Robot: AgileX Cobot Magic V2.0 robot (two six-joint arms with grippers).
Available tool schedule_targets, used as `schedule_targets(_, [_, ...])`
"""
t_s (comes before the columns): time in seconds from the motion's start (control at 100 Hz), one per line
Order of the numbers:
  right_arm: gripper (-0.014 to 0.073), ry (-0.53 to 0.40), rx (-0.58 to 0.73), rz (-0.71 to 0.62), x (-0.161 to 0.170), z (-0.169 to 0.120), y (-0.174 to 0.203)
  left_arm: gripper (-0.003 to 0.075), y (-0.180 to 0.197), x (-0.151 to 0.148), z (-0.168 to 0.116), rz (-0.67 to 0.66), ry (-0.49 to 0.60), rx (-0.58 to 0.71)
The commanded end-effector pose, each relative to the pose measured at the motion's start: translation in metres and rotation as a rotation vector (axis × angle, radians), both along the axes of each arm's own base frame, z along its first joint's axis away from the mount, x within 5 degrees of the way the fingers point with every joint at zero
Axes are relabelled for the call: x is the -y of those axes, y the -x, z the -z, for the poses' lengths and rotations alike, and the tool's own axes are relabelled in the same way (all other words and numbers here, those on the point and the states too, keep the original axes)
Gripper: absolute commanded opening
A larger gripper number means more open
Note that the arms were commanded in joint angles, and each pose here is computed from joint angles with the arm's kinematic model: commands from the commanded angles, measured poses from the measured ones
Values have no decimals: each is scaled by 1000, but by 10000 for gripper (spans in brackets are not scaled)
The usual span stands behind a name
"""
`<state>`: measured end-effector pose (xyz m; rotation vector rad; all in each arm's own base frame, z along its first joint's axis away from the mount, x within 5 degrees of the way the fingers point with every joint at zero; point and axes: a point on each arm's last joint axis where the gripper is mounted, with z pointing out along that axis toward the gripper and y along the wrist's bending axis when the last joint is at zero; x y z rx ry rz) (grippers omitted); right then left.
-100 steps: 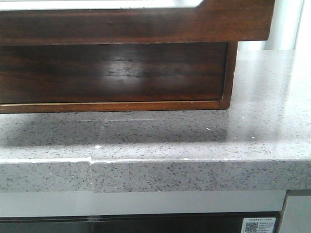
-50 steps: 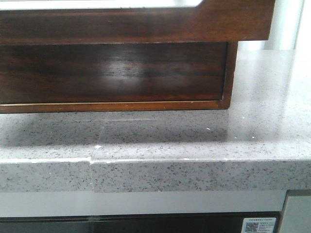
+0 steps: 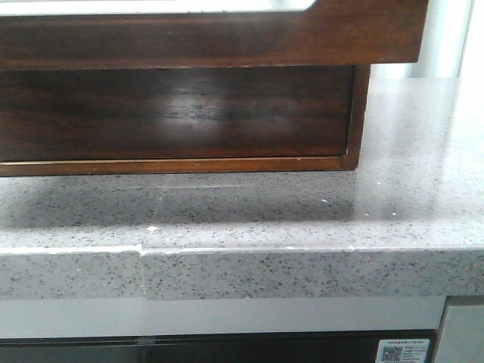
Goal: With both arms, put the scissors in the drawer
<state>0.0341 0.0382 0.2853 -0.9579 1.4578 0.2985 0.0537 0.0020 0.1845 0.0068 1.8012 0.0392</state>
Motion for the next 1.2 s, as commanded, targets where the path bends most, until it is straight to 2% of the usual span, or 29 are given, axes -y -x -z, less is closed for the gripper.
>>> schedule_targets(0.0, [-50, -66, 58, 15, 0, -14, -1, -22, 0, 0, 0, 2, 9, 78])
schedule_targets(0.28, [-50, -95, 113, 28, 1, -19, -2, -22, 0, 0, 0, 2, 9, 78])
schedule_targets(0.52, [-50, -303, 344, 126, 6, -45, -7, -22, 0, 0, 0, 2, 9, 78])
schedule_targets(0.66, [-50, -449, 438, 216, 9, -42, -12, -22, 0, 0, 0, 2, 9, 78])
schedule_targets(0.77, [-50, -543, 393, 317, 14, -27, -17, -22, 0, 0, 0, 2, 9, 79])
schedule_targets(0.88, [-50, -587, 328, 437, 20, -8, -23, -22, 0, 0, 0, 2, 9, 79])
schedule_targets(0.97, [-50, -592, 303, 517, 24, 6, -26, -22, 0, 0, 0, 2, 9, 79])
schedule_targets(1.19, [-50, -530, 229, 686, 33, 45, -27, -22, 0, 0, -1, 2, 9, 80])
